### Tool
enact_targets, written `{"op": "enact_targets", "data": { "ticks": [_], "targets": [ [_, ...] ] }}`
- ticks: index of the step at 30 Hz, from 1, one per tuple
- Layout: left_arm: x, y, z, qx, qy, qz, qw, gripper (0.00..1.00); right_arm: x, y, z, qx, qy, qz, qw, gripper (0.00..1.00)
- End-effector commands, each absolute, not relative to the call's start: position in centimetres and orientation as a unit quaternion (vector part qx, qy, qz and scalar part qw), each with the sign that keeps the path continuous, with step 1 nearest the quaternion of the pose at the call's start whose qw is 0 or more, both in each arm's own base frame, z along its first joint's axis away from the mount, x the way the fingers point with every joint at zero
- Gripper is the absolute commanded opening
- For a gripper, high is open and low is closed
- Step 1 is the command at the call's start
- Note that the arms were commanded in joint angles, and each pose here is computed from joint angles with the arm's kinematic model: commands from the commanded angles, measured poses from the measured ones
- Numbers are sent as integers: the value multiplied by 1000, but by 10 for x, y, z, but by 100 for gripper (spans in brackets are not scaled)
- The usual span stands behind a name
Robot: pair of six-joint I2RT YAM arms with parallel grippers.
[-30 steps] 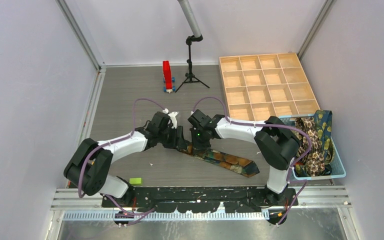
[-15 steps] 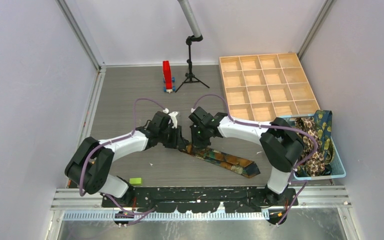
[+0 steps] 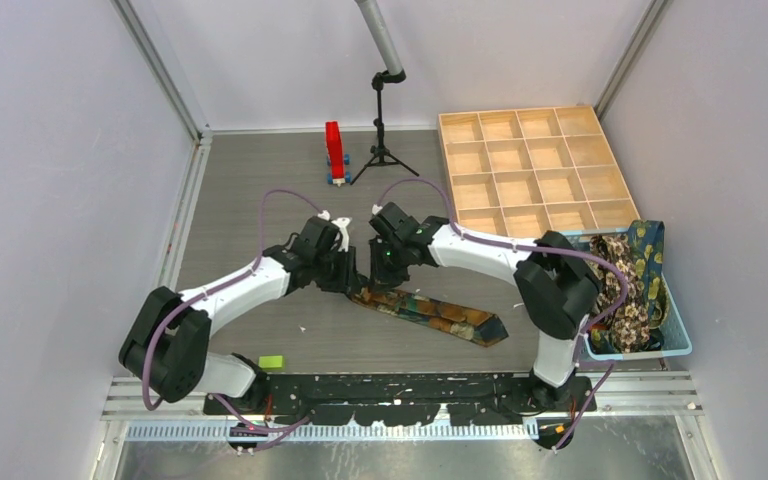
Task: Roll the ties
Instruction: Roll the tie at the center of the board.
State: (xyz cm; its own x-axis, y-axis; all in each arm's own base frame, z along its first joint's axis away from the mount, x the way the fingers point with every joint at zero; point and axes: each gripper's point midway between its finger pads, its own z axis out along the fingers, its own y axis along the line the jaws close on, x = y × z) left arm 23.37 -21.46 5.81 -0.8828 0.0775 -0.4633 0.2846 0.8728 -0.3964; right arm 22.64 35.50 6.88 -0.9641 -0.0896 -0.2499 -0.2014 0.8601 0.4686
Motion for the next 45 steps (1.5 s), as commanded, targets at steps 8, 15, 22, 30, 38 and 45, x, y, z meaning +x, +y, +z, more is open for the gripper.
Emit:
{"op": "enact_targets", "data": {
  "ticks": [8, 15, 22, 30, 38, 45],
  "targets": [
    [242, -190, 82, 93, 955, -159, 234, 17, 251, 401, 70, -76, 947, 294, 108, 17],
    [245, -167, 81, 92, 967, -86, 222, 17, 252, 403, 72, -80, 945, 298, 111, 17],
    [253, -154, 83, 95, 970, -24, 222, 16, 259, 396, 72, -71, 947, 292, 114, 17],
    [260, -139, 76, 107, 966, 79, 223, 15, 271, 358, 72, -33, 952, 278, 121, 17],
    [263, -135, 79, 127, 945, 184, 240, 15, 276, 313, 69, 7, 958, 255, 128, 17],
    [263, -142, 78, 161, 920, 268, 235, 13, 280, 283, 71, 39, 962, 229, 144, 17]
  ]
}}
